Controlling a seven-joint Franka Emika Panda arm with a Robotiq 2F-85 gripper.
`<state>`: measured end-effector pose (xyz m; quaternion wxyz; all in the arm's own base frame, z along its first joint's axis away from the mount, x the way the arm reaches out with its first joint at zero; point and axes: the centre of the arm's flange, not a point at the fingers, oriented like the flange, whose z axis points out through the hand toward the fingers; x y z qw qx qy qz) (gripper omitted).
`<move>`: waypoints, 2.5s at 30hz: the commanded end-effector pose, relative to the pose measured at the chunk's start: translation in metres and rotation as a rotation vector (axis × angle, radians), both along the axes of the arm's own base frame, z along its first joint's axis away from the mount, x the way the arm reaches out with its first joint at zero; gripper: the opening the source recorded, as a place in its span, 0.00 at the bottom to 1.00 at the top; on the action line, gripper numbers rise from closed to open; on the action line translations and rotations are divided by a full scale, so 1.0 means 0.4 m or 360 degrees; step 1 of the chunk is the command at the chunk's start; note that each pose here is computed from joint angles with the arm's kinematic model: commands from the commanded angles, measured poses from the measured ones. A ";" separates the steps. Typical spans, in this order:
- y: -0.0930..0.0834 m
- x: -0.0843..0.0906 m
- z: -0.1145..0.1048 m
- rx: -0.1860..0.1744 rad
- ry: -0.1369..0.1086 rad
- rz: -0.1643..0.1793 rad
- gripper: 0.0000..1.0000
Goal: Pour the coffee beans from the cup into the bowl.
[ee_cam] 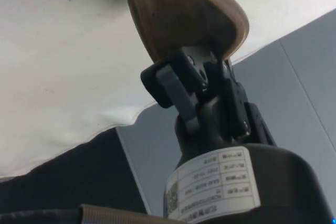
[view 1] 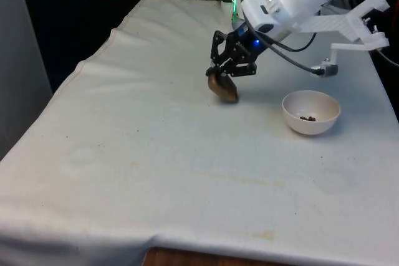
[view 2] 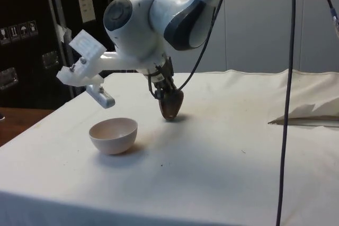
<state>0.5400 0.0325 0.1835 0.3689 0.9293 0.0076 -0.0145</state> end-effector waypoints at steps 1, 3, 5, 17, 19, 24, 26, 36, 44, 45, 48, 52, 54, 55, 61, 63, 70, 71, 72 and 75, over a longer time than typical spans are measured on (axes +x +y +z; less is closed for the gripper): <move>-0.004 -0.003 0.002 0.0038 0.0004 0.0001 0.00; -0.007 -0.002 0.001 0.0063 0.0001 -0.0004 0.00; -0.007 -0.002 0.001 0.0063 0.0001 -0.0004 0.00; -0.029 0.007 -0.003 0.0165 -0.0015 -0.0046 0.00; -0.033 0.008 -0.001 0.0178 -0.0017 -0.0052 0.00; -0.040 0.010 0.002 0.0208 -0.0019 -0.0062 0.00; -0.045 0.011 0.002 0.0230 -0.0016 -0.0071 0.00; -0.060 0.019 0.012 0.0253 -0.0015 -0.0100 0.00; -0.078 0.022 0.008 0.0362 -0.0018 -0.0123 0.00; -0.080 0.023 0.008 0.0369 -0.0016 -0.0125 0.00; -0.085 0.025 0.009 0.0393 -0.0017 -0.0132 0.00; -0.094 0.027 0.008 0.0422 -0.0012 -0.0140 0.00; -0.100 0.028 0.009 0.0438 -0.0010 -0.0142 0.00; -0.100 0.031 0.017 0.0403 -0.0006 -0.0149 0.00; -0.122 0.032 0.011 0.0495 -0.0007 -0.0152 0.00; -0.131 0.034 0.011 0.0520 -0.0011 -0.0154 0.00; -0.150 0.036 0.012 0.0574 -0.0023 -0.0158 0.00; -0.153 0.037 0.012 0.0584 -0.0026 -0.0157 0.00; -0.159 0.038 0.012 0.0603 -0.0033 -0.0158 0.00; -0.165 0.039 0.013 0.0619 -0.0038 -0.0159 0.00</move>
